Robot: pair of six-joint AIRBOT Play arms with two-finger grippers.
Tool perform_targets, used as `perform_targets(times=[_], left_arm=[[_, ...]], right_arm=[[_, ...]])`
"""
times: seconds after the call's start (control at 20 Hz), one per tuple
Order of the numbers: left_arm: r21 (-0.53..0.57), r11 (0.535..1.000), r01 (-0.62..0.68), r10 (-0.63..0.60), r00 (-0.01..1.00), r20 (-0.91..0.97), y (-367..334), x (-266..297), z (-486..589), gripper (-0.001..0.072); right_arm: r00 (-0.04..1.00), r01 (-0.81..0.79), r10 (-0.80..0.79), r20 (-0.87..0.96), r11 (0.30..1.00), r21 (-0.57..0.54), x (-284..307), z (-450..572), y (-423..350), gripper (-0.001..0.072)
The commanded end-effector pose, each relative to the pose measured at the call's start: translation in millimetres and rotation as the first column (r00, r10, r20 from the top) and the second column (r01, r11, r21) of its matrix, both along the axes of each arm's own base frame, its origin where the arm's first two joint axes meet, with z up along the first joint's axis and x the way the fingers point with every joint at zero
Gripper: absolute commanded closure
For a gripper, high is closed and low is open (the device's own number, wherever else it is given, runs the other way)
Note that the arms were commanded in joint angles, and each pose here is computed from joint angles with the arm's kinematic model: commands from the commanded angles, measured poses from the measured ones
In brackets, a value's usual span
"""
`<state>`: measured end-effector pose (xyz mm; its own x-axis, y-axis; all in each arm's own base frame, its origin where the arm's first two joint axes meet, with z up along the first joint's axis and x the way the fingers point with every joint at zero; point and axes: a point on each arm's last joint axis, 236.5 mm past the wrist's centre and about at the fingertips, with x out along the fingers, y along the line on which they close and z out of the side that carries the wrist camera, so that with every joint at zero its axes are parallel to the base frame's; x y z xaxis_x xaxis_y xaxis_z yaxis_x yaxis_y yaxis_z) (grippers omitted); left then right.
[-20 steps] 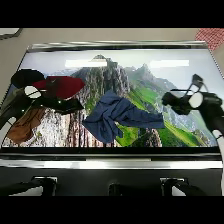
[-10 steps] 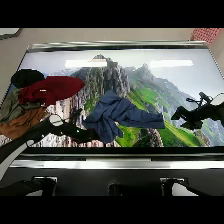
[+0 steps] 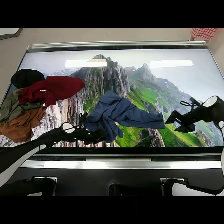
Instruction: Fold the shirts.
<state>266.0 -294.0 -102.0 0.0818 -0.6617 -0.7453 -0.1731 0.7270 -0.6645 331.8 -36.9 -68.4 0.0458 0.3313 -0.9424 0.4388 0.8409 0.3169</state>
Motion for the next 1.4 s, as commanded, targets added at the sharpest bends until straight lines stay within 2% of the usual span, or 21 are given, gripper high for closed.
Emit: perform_targets(times=[0.0,0.2,0.3,0.35,0.4,0.45,0.55,0.65,0.7,0.75,0.85,0.95,1.0,1.05,1.1,1.25,1.35], left_arm=[[-0.013,0.999,-0.045,0.045,0.999,0.018,-2.0,11.5,4.5,0.0677],[-0.043,0.999,0.007,-0.003,0.996,0.091,-6.3,14.1,28.3,0.0678],[-0.054,0.998,0.015,-0.008,0.991,0.132,-6.9,17.2,40.6,0.0678],[-0.060,0.998,0.019,-0.009,0.988,0.152,-6.8,18.9,47.0,0.0678],[-0.066,0.997,0.032,-0.019,0.981,0.194,-6.2,22.9,57.7,0.0679],[-0.068,0.997,0.048,-0.029,0.966,0.255,-4.1,30.6,74.2,0.0679],[-0.044,0.997,0.056,-0.033,0.906,0.422,11.8,58.0,124.6,0.0680],[-0.036,0.999,-0.003,0.025,0.772,0.635,46.7,96.4,216.2,0.0680],[-0.068,0.995,-0.069,0.096,0.674,0.732,73.7,112.5,278.9,0.0680],[-0.127,0.982,-0.139,0.183,0.548,0.816,105.3,120.8,350.0,0.0680],[-0.242,0.937,-0.253,0.301,0.230,0.925,173.2,104.9,488.1,0.0680],[-0.311,0.887,-0.342,0.314,-0.048,0.948,229.9,59.7,585.8,0.0680],[-0.322,0.869,-0.375,0.297,-0.125,0.947,246.3,39.2,610.7,0.0680],[-0.320,0.856,-0.406,0.275,-0.167,0.947,257.3,23.0,623.9,0.0680],[-0.320,0.844,-0.430,0.268,-0.177,0.947,264.1,13.4,626.8,0.0680],[-0.321,0.812,-0.488,0.290,-0.140,0.947,277.8,1.9,617.7,0.0680],[-0.334,0.804,-0.492,0.285,-0.174,0.943,279.7,-5.8,625.4,0.0680]], right_arm=[[0.999,-0.040,0.040,0.028,0.999,-0.015,13.2,-21.6,12.4,0.0022],[0.999,0.027,-0.029,0.037,0.998,0.065,27.9,-34.7,28.4,0.0060],[0.999,0.035,-0.038,0.036,0.995,0.097,30.5,-37.6,35.2,0.0197],[0.998,0.042,-0.046,0.031,0.993,0.112,31.0,-38.6,38.0,0.0334],[0.998,0.048,-0.053,0.037,0.992,0.116,33.2,-38.4,38.6,0.0606],[0.998,0.036,-0.042,0.046,0.993,0.116,34.2,-33.8,38.5,0.0673],[0.988,-0.035,0.023,0.154,0.997,0.075,50.3,-4.0,31.2,0.0674],[0.932,-0.040,0.058,0.359,0.998,-0.057,84.5,65.3,8.6,0.0674],[0.861,-0.008,0.080,0.502,0.990,-0.143,104.1,122.2,-5.2,0.0674],[0.760,0.048,0.107,0.641,0.975,-0.219,117.5,187.1,-17.1,0.0674],[0.454,0.232,0.198,0.869,0.915,-0.329,111.2,345.1,-35.6,0.0674],[0.160,0.422,0.312,0.936,0.836,-0.351,55.7,477.4,-40.9,0.0674],[0.061,0.486,0.332,0.941,0.814,-0.318,24.0,516.9,-38.7,0.0674],[0.005,0.522,0.334,0.943,0.803,-0.287,-5.7,539.9,-34.9,0.0674],[-0.007,0.533,0.329,0.944,0.800,-0.275,-25.9,547.1,-31.2,0.0674],[0.046,0.524,0.330,0.943,0.795,-0.305,-59.8,539.8,-22.7,0.0674],[0.057,0.520,0.333,0.941,0.795,-0.313,-71.1,538.3,-19.2,0.0673]])
